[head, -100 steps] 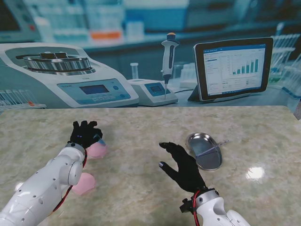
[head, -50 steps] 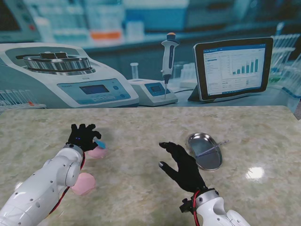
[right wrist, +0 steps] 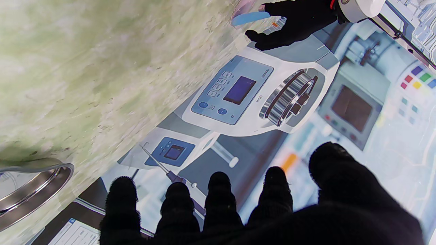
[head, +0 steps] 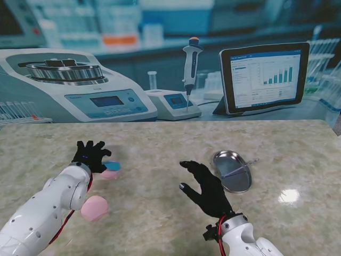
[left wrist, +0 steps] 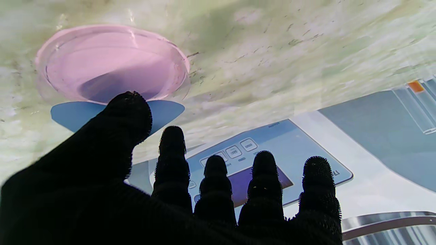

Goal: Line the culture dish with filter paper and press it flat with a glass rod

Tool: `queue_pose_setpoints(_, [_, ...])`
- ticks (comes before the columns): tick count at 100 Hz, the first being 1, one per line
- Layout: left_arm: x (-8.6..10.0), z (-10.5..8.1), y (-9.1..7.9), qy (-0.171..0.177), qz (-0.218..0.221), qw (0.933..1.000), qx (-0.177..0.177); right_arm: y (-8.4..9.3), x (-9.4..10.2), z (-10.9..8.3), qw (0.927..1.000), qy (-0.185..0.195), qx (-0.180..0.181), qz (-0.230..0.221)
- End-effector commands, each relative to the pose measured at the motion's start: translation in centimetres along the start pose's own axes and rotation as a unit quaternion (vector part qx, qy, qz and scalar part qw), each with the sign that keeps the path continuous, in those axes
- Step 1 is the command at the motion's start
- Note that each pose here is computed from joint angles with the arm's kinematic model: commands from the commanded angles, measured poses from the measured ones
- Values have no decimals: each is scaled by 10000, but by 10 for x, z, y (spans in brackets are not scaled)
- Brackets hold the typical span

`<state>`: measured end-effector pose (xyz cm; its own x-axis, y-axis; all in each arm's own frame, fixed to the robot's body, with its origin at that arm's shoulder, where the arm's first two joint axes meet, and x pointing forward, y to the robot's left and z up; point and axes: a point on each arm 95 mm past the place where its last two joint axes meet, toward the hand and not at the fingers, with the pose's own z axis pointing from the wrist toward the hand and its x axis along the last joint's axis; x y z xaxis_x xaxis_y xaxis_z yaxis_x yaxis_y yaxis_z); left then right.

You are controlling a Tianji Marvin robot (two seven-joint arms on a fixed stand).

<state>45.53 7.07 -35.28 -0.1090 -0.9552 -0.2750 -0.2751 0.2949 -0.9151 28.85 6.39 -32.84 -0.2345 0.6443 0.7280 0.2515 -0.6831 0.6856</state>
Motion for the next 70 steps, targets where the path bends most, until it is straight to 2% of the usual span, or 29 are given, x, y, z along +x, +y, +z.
queue_pose_setpoints(1, [-2,-2,-4,24,65,10000,-45,-3,2,-1,10000,-12,14,52])
queue_pose_setpoints(28, [-5,-5,-7,32,242,9993,-295,-3,2,-1,10000,-5,13,48])
queue_pose_setpoints(70, [-8,-7,-6,-74,339,9989,-325,-3,3,-1,10000,2,7,36])
